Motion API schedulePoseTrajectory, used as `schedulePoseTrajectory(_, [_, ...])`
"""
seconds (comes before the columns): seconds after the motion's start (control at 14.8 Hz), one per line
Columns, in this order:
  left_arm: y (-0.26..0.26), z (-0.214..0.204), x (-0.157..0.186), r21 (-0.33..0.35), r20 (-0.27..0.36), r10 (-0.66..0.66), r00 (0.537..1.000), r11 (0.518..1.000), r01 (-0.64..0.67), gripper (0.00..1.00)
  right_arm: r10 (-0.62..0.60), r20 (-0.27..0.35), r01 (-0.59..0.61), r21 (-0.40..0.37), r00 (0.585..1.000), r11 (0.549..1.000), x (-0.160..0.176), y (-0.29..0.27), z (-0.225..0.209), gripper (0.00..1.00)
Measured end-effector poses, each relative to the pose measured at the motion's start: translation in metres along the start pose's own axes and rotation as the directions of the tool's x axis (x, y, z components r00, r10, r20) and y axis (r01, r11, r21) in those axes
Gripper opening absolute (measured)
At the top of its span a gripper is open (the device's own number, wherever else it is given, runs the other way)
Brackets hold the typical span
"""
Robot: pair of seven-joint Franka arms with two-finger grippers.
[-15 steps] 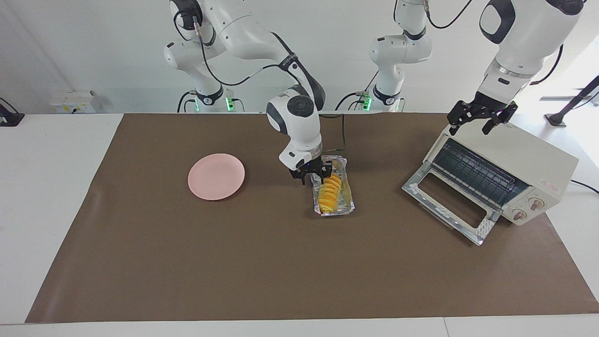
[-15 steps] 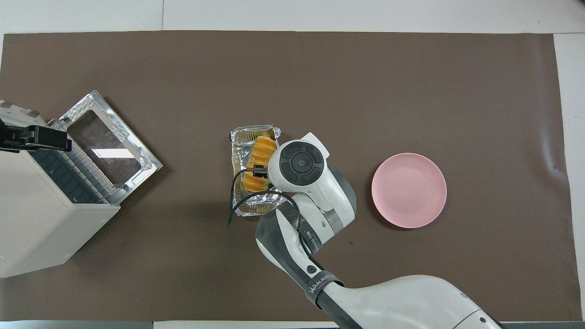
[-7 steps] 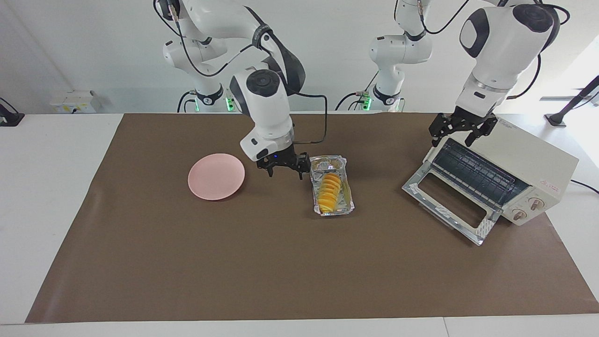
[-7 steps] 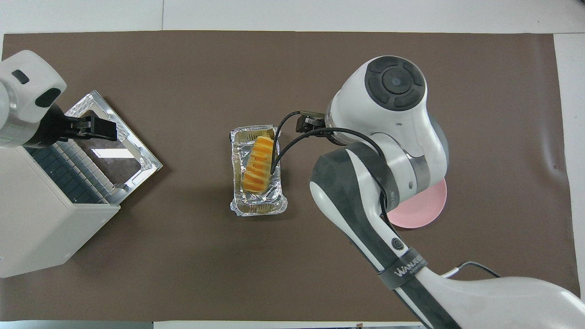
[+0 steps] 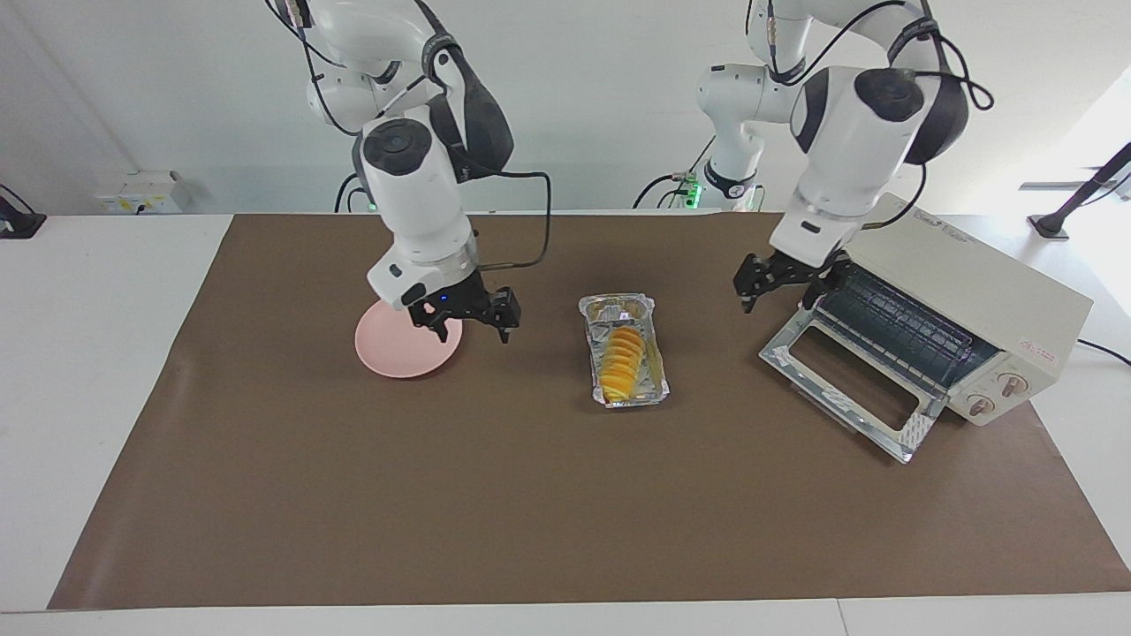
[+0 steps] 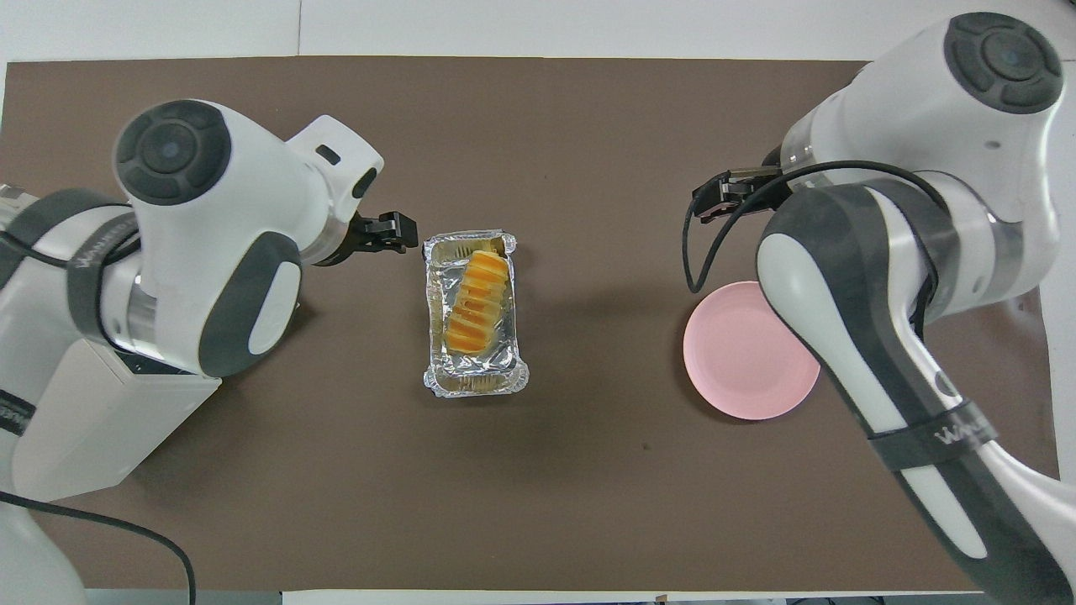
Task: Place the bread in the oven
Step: 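Grasp the foil tray edge with the left gripper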
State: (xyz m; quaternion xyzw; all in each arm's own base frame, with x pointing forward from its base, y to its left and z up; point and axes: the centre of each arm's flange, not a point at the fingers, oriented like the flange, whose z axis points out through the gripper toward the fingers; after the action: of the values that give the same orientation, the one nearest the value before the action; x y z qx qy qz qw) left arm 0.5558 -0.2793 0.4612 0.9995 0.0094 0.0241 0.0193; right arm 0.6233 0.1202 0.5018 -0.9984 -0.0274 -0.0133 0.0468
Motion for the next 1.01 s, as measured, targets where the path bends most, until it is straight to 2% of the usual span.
schedulePoseTrajectory(0.27, [0.067, 0.030, -0.032, 0.008, 0.028, -0.012, 1.000, 1.000, 0.012, 1.00, -0.074, 0.010, 0.074, -0.002, 0.997, 0.997, -0.011, 0.060, -0.034, 1.00])
schedulePoseTrajectory(0.61, [0.140, 0.082, -0.051, 0.032, 0.069, -0.004, 0.998, 0.999, 0.002, 1.00, -0.106, 0.040, 0.106, 0.002, 0.994, 0.994, -0.046, 0.080, -0.086, 1.00])
schedulePoseTrajectory(0.81, [0.159, 0.114, -0.056, 0.053, 0.096, 0.000, 0.995, 0.999, -0.005, 1.00, -0.143, 0.068, 0.143, 0.005, 0.987, 0.990, -0.070, 0.088, -0.112, 1.00])
schedulePoseTrajectory(1.01, [0.163, 0.117, -0.058, 0.055, 0.099, 0.004, 0.995, 0.998, -0.009, 1.00, -0.167, 0.087, 0.167, 0.008, 0.982, 0.986, -0.084, 0.097, -0.126, 1.00])
